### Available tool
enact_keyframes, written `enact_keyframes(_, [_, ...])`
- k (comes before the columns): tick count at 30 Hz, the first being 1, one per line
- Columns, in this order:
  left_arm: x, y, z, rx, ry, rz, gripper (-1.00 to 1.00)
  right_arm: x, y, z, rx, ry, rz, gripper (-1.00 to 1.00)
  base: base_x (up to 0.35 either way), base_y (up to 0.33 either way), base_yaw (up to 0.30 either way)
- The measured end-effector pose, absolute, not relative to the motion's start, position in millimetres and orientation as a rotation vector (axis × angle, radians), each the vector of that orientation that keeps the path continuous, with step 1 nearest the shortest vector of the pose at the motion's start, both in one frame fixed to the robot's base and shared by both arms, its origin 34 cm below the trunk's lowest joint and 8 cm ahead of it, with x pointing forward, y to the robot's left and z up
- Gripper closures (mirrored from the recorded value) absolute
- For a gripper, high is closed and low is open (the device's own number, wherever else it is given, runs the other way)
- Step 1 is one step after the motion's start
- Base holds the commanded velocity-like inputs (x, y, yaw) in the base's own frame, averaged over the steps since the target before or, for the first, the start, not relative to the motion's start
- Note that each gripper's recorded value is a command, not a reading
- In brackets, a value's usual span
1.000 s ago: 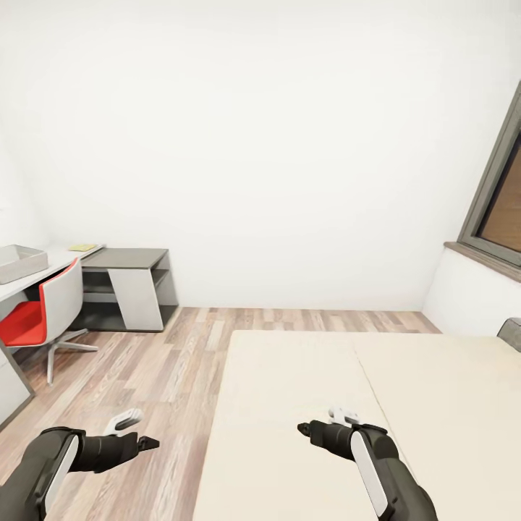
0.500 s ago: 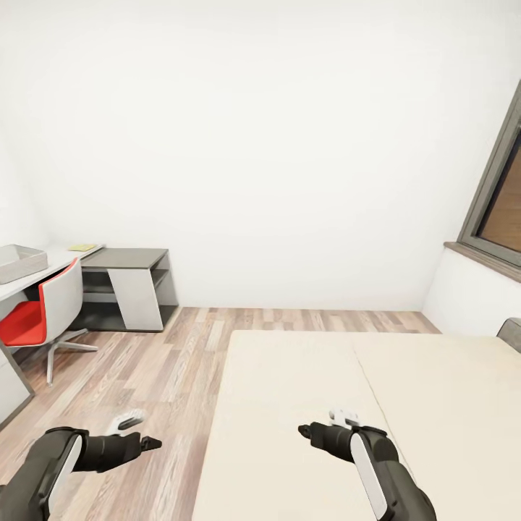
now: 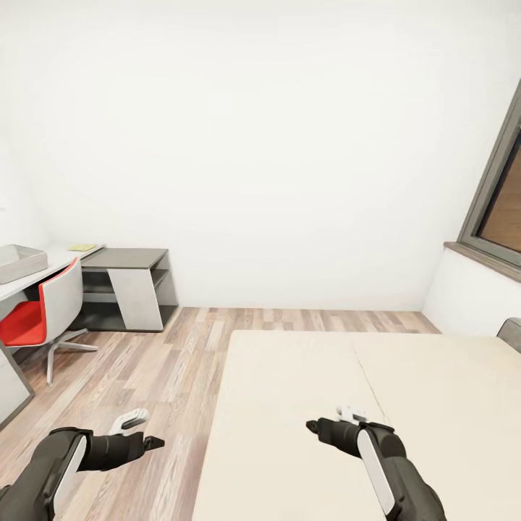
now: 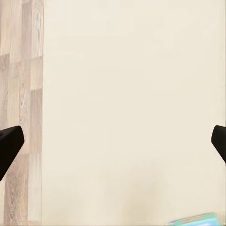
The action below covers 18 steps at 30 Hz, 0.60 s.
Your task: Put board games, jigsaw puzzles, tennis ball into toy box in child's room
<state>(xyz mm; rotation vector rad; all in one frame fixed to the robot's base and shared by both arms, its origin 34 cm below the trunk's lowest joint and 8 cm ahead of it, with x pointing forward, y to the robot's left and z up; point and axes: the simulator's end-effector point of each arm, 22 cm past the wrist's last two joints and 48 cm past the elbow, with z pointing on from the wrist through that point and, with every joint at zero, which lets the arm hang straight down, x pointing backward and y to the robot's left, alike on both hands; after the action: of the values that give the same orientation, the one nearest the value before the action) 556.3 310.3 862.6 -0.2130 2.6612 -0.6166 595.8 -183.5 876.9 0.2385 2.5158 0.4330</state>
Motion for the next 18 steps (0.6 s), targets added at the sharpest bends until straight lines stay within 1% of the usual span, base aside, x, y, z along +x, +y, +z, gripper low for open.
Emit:
enact_keyframes(5, [556.7, 310.3, 862.7, -0.211, 2.659, -0.616, -1.0, 597.0, -195.5, 876.7, 0.241, 2.513, 0.418, -1.0, 0.0, 0.0, 0.0])
enact_keyframes(18, [555.5, 310.2, 858.1, -0.214, 2.668, -0.616, -1.0, 595.7, -198.6, 871.4, 0.247, 2.523, 0.418, -1.0, 0.0, 0.0, 0.0])
